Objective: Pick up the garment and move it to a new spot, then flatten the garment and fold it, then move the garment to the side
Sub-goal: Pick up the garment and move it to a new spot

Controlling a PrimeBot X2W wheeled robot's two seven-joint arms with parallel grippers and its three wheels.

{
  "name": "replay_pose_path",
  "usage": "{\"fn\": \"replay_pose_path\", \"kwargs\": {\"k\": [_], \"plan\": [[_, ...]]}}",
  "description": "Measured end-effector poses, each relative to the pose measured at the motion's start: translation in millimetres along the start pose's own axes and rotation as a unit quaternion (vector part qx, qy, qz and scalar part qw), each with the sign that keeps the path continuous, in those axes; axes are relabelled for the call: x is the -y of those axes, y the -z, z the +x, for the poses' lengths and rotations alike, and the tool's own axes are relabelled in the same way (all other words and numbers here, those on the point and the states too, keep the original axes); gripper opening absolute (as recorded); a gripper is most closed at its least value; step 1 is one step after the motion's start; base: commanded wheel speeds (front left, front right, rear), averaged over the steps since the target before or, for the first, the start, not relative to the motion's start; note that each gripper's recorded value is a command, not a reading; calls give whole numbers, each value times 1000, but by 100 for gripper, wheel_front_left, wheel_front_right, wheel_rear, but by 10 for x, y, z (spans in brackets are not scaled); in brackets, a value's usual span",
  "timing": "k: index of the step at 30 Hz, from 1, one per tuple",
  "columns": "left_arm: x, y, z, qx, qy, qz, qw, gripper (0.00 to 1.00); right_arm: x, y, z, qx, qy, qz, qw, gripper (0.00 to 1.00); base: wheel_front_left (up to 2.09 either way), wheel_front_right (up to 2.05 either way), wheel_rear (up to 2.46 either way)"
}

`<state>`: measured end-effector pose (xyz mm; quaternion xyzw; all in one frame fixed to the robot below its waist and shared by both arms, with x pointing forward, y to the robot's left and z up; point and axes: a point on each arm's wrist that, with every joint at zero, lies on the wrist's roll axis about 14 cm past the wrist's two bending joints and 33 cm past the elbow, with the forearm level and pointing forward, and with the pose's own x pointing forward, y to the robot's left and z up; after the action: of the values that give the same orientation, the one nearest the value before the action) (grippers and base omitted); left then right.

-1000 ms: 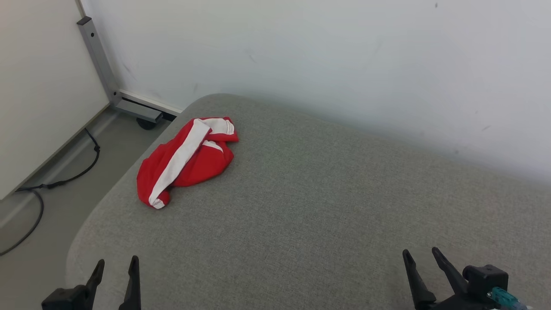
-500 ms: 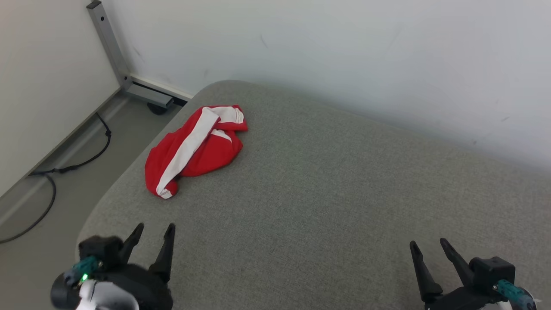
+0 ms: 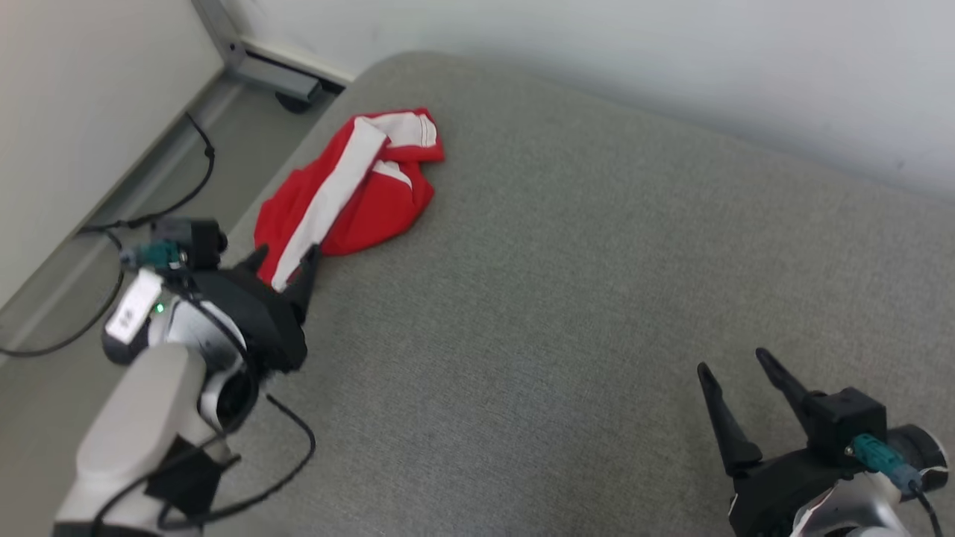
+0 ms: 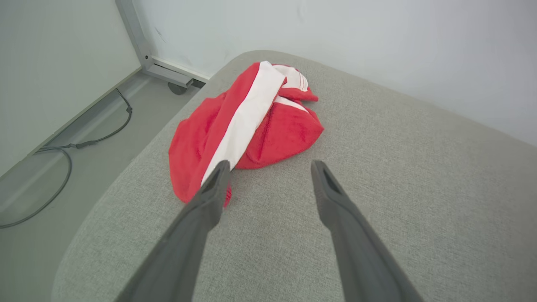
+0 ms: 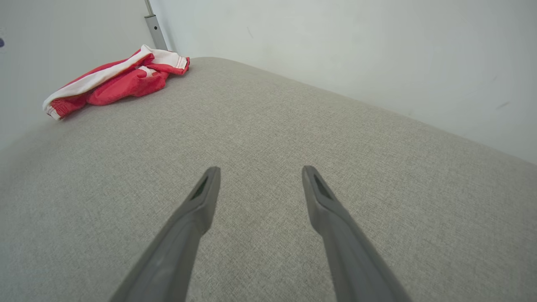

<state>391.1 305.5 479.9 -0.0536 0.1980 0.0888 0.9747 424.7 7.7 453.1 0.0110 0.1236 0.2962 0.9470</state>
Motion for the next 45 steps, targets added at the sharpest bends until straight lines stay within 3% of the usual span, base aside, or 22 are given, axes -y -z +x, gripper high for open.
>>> {"fn": "replay_pose_path", "kwargs": {"k": [7,13,23,29,38,39,40,41,42,43,45], "plan": [[-110,92,370,-73,-13,7,997,100,262,58,-17,-17,20,-8,1000,100,0,0,0],[-100,10,696,-90,-14,15,996,100,518,81,-126,-26,51,-12,998,100,0,0,0],[4,385,1096,-168,-12,19,986,100,862,196,-275,-48,91,-16,995,100,0,0,0],[-122,705,1185,-214,-40,16,976,100,972,301,-310,-62,103,-13,993,100,0,0,0],[-36,869,1299,-230,-38,9,972,100,992,351,-325,-71,106,-7,992,100,0,0,0],[-37,873,1310,-231,-40,6,972,92,1005,348,-331,-71,108,-7,992,100,0,0,0],[-36,874,1325,-232,-41,7,972,71,1021,345,-337,-70,110,-8,991,100,0,0,0],[-31,875,1339,-231,-41,7,972,40,1035,340,-344,-69,113,-8,991,100,0,0,0],[-25,879,1353,-230,-42,7,972,29,1047,344,-351,-70,114,-8,991,100,0,0,0],[-25,879,1353,-230,-42,7,972,0,1047,344,-351,-70,114,-8,991,100,0,0,0],[3,867,1391,-226,-40,8,973,0,1074,356,-365,-71,119,-7,990,100,0,0,0]]}}
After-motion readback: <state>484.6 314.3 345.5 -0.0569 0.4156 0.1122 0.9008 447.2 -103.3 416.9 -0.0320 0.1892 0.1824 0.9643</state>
